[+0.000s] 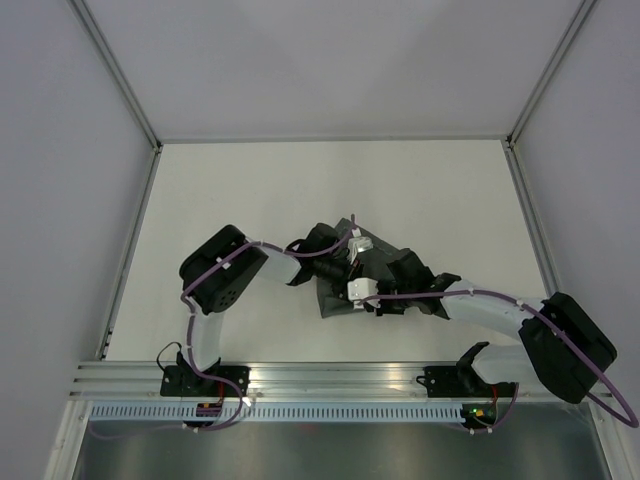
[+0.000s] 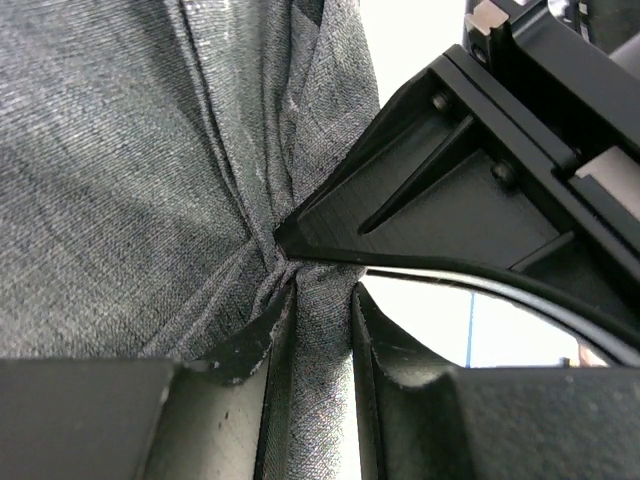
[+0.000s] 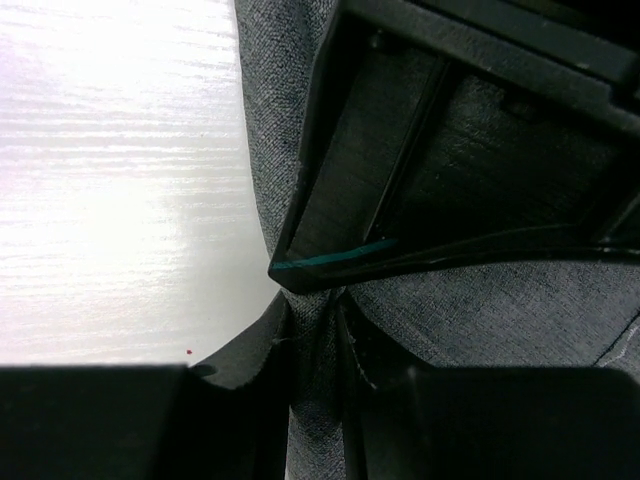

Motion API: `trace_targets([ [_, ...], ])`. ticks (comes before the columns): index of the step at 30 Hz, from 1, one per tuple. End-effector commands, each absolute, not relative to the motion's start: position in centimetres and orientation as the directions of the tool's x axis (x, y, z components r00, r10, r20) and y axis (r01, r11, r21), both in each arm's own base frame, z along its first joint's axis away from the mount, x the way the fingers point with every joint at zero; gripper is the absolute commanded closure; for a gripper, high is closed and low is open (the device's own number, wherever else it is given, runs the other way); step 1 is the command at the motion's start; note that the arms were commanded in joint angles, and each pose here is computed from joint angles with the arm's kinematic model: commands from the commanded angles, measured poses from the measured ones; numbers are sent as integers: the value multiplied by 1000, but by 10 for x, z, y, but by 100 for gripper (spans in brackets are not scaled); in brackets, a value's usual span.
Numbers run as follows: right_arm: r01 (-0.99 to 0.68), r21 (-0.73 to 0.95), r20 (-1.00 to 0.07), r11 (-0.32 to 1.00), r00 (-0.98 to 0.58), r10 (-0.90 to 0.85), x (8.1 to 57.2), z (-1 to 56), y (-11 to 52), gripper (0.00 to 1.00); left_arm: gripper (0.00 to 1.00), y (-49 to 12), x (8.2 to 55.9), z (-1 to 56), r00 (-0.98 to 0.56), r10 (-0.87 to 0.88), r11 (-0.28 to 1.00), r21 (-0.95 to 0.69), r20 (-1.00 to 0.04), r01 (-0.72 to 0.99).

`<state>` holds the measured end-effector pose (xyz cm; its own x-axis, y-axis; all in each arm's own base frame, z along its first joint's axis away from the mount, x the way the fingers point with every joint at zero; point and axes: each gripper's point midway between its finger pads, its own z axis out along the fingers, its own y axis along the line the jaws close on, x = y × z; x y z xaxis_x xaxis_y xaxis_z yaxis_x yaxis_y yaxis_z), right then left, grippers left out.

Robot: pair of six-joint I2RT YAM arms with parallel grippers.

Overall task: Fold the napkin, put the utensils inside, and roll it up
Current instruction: Roll the napkin at the center of the board.

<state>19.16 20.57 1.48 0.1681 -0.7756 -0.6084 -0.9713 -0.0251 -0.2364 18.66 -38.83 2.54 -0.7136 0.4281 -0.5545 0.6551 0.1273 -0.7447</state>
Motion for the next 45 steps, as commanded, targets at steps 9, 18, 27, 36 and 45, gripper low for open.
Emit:
trace_targets([
  [9, -999, -4, -564, -49, 43, -825, 178, -7, 198, 90, 64, -373, 232, 93, -690, 211, 343, -609, -692, 716],
  [18, -945, 317, -506, -80, -97, -857, 164, -13, 194, 90, 64, -330, 257, 117, -567, 13, 554, -466, -824, 690],
  [27, -872, 487, -457, -51, -205, -865, 187, -14, 191, 90, 61, -279, 243, 162, -246, -85, 666, -239, -965, 707],
  [36, -836, 549, -368, 4, -245, -897, 203, -26, 192, 89, 58, -325, 211, 122, -50, 386, 529, 177, -921, 830],
  [45, -826, 561, -318, 41, -261, -912, 211, -36, 191, 89, 54, -359, 207, 83, 60, 563, 371, 317, -824, 873],
])
